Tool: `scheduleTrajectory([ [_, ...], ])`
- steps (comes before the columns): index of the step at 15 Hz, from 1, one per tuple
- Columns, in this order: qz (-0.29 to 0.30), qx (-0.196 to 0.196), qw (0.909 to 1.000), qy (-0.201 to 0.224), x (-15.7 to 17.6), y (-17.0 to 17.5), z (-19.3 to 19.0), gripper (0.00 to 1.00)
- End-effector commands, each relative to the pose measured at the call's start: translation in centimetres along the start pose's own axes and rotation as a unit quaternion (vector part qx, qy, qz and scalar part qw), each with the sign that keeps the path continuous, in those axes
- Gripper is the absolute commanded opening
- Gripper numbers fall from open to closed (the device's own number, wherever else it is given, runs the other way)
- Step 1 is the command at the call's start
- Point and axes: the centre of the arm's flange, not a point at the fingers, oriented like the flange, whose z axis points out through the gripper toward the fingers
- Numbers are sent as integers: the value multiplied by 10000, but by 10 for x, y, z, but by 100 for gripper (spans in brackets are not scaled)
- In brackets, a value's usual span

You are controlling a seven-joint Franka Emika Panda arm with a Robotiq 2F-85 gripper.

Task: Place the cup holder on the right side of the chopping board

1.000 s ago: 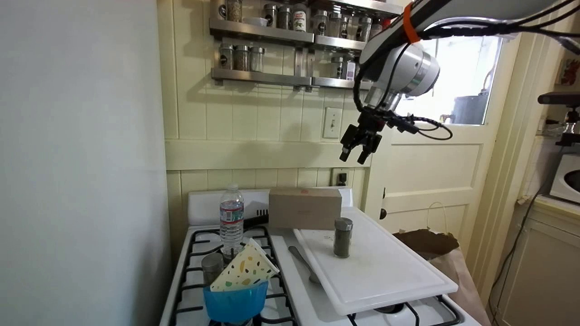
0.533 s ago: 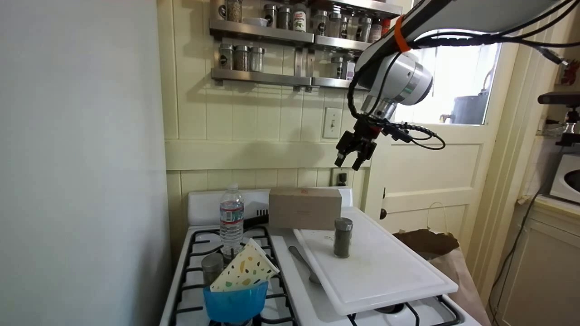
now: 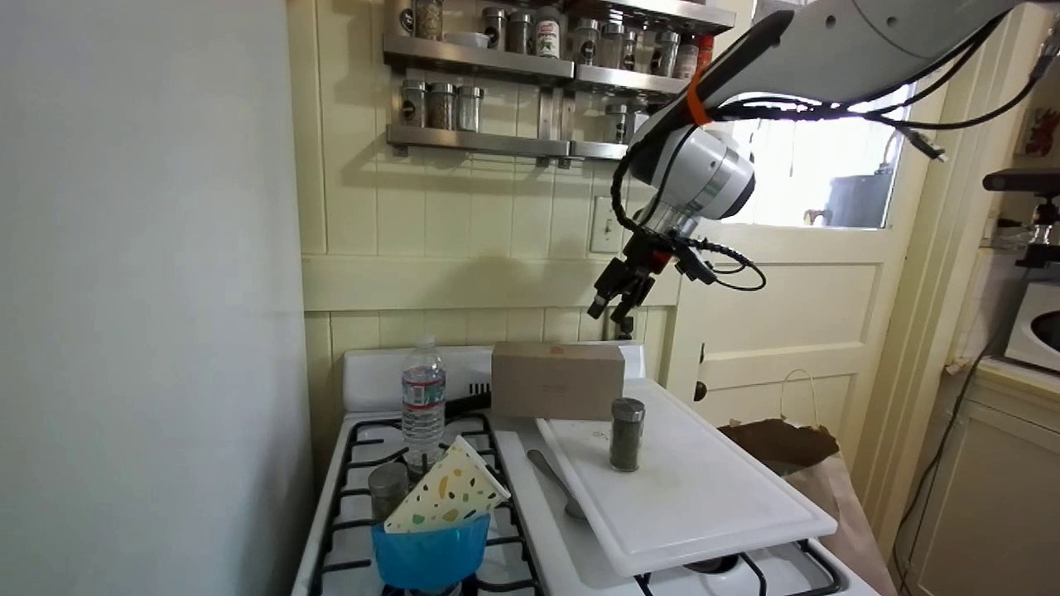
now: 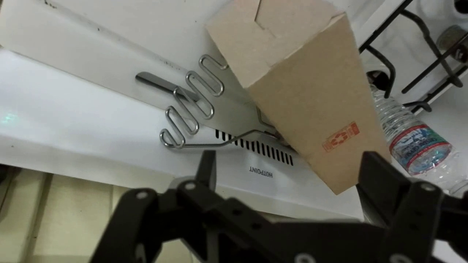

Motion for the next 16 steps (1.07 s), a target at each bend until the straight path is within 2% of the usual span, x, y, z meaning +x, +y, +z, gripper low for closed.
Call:
scheduleTrajectory([
  [1,-230,519,9984,-21,12,15,19,100],
  [5,-273,1124,9928,-308,10,18,42,100],
  [10,-74,1502,9869,-592,4,28,62,100],
  [12,-242,1862,9773,-980,2,26,69,100],
  [16,-306,2279,9642,-1324,2,20,77,100],
])
